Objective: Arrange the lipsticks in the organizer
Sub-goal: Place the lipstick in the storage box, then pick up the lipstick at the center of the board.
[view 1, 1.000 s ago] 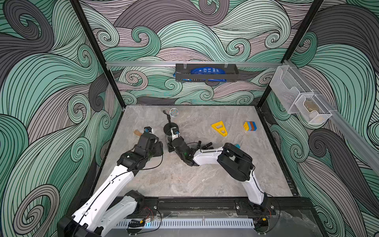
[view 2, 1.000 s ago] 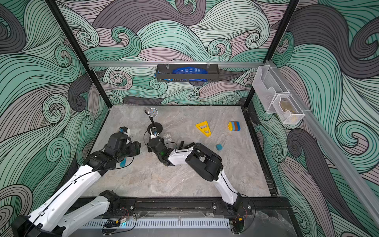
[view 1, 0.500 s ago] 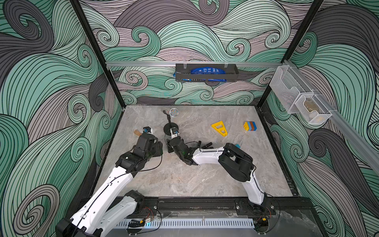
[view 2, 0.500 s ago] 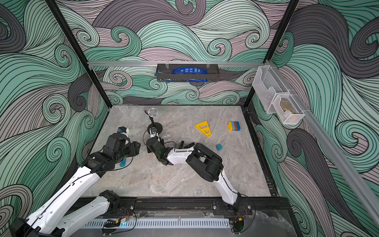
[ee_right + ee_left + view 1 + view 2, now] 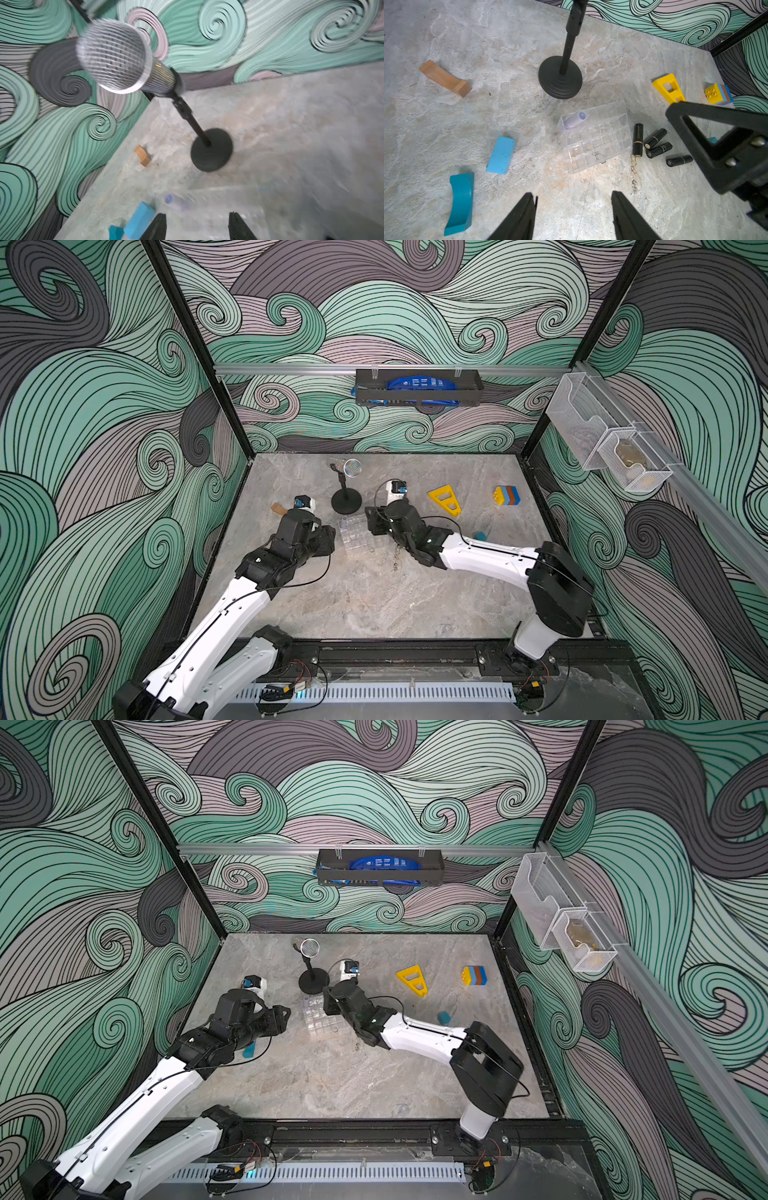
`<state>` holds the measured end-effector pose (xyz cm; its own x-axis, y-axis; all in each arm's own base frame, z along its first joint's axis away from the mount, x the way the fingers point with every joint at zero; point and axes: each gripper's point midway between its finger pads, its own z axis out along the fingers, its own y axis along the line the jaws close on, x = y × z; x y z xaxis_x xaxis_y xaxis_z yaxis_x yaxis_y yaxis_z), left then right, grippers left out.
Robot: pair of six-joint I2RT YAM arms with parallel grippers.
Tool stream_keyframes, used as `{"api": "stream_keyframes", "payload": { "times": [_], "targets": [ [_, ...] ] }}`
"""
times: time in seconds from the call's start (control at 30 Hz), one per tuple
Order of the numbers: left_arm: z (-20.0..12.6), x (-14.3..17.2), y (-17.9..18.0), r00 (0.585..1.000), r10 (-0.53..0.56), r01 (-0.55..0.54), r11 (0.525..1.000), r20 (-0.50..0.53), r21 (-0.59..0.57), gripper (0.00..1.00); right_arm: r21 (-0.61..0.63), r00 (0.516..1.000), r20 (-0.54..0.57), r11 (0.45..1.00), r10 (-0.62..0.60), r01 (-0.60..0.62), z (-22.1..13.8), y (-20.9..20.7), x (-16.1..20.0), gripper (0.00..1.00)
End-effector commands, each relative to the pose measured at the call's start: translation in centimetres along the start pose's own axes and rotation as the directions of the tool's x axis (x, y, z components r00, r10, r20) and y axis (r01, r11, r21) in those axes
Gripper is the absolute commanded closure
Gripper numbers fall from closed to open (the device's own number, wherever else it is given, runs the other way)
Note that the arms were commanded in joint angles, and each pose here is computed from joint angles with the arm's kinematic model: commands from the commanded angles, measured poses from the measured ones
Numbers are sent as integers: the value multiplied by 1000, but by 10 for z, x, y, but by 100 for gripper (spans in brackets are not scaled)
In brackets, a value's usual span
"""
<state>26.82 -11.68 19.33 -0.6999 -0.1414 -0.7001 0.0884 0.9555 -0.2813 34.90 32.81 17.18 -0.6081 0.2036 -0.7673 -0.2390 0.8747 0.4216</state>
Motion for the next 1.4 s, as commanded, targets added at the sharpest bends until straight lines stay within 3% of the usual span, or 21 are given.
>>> {"api": "stream_keyframes", "payload": {
  "times": [0.0,0.17,0.3,0.43,0.67,1.37],
  "targets": [
    [15,10,-32,998,63,-60,993,-25,101,40,92,984,-161,994,80,-66,-16,-54,22,48],
    [42,37,-77,991,129,-118,975,-47,189,39,173,958,-273,984,92,-45,-26,-107,21,51],
    [56,57,-97,987,144,-123,964,-76,235,40,152,935,-346,988,77,-25,-13,-105,31,51],
    [60,65,-91,985,141,-117,970,-99,215,40,204,915,-398,979,67,18,14,-101,45,52],
    [53,54,-60,990,140,-137,988,-32,75,39,269,900,-432,960,50,75,44,-101,63,56],
    [47,44,-59,992,124,-123,989,-6,80,39,366,893,-440,927,92,84,79,-126,87,61]
  ]
}}
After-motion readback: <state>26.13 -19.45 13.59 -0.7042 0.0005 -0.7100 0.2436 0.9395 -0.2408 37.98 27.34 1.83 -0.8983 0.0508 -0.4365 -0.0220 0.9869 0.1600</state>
